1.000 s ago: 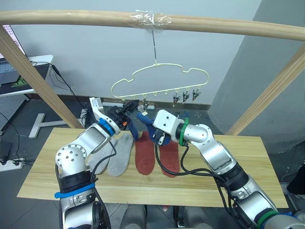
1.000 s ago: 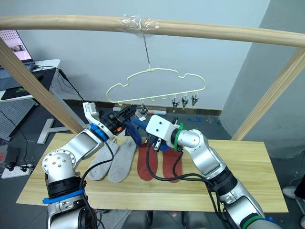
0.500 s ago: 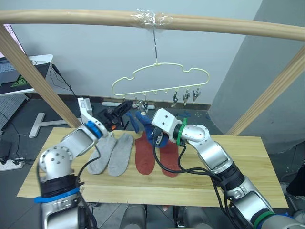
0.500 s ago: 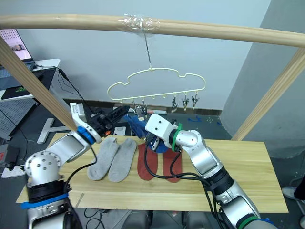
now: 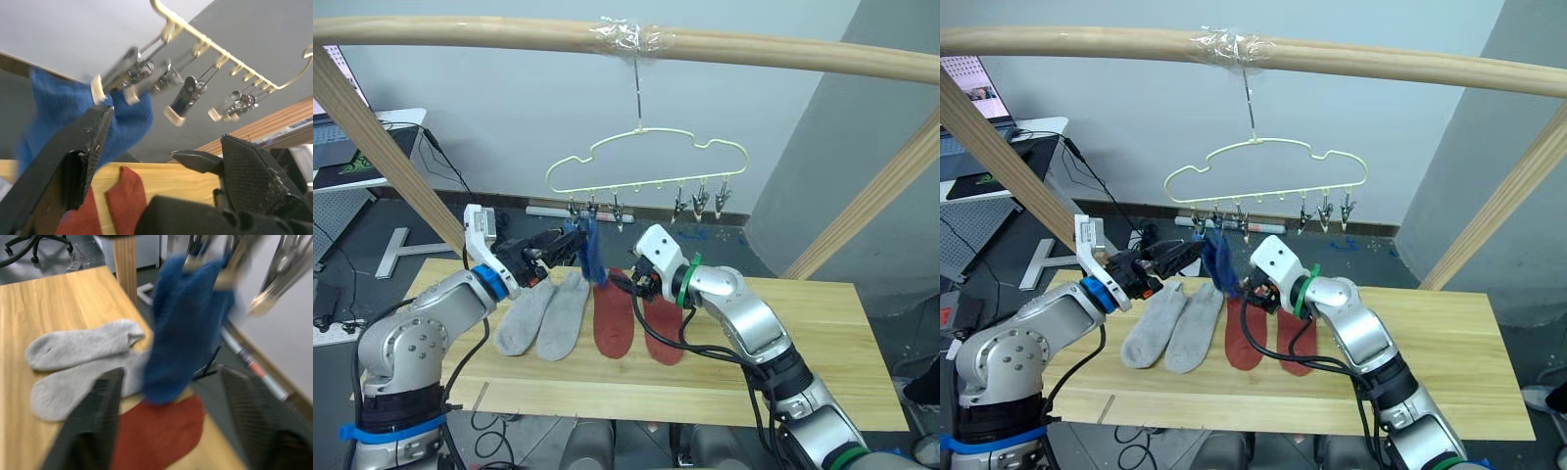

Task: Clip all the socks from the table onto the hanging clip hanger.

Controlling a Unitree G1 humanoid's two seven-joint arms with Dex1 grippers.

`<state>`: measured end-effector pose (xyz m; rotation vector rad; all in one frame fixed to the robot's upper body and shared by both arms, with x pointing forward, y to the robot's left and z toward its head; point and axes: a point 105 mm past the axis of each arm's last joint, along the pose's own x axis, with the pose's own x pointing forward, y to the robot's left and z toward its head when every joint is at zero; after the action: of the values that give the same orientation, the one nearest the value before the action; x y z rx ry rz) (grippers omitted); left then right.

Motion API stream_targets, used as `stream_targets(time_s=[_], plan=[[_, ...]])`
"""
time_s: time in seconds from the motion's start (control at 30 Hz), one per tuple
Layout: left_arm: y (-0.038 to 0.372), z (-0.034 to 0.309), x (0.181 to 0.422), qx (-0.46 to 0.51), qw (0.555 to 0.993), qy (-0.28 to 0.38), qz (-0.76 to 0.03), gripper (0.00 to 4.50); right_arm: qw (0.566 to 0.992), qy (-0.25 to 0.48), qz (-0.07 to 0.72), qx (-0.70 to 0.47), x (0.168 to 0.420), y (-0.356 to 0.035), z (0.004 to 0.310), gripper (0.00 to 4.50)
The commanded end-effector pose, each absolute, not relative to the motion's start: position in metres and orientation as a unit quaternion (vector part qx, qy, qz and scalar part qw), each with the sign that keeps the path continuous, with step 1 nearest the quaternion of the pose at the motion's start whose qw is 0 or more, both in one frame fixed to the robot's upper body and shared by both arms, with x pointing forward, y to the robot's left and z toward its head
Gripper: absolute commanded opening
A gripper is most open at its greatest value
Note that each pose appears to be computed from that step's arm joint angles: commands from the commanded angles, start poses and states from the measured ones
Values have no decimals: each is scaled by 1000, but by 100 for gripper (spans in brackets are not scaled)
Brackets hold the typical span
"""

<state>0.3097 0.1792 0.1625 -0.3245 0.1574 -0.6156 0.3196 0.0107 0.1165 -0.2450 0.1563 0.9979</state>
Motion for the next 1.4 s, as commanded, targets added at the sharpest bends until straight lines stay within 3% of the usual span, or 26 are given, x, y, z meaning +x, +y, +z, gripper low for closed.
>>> stream_targets(time_s=[0.03,0.2,0.3,0.4,0.83,1.4], plan=[[158,178,300,-107,936,24,-335,408,883,60,462,-56,318,-2,140,447],[135,171,293,-31,940,-26,-340,408,885,41,456,-81,312,-31,152,447],[123,169,301,-13,947,-65,-315,348,883,22,464,-74,302,-45,166,450],[113,159,305,9,949,-73,-307,256,875,14,477,-77,293,-51,171,450],[114,150,343,24,975,-107,-194,256,857,-39,511,-59,283,-54,210,450],[98,159,366,22,968,-130,-213,256,858,-51,508,-59,284,-49,217,450]])
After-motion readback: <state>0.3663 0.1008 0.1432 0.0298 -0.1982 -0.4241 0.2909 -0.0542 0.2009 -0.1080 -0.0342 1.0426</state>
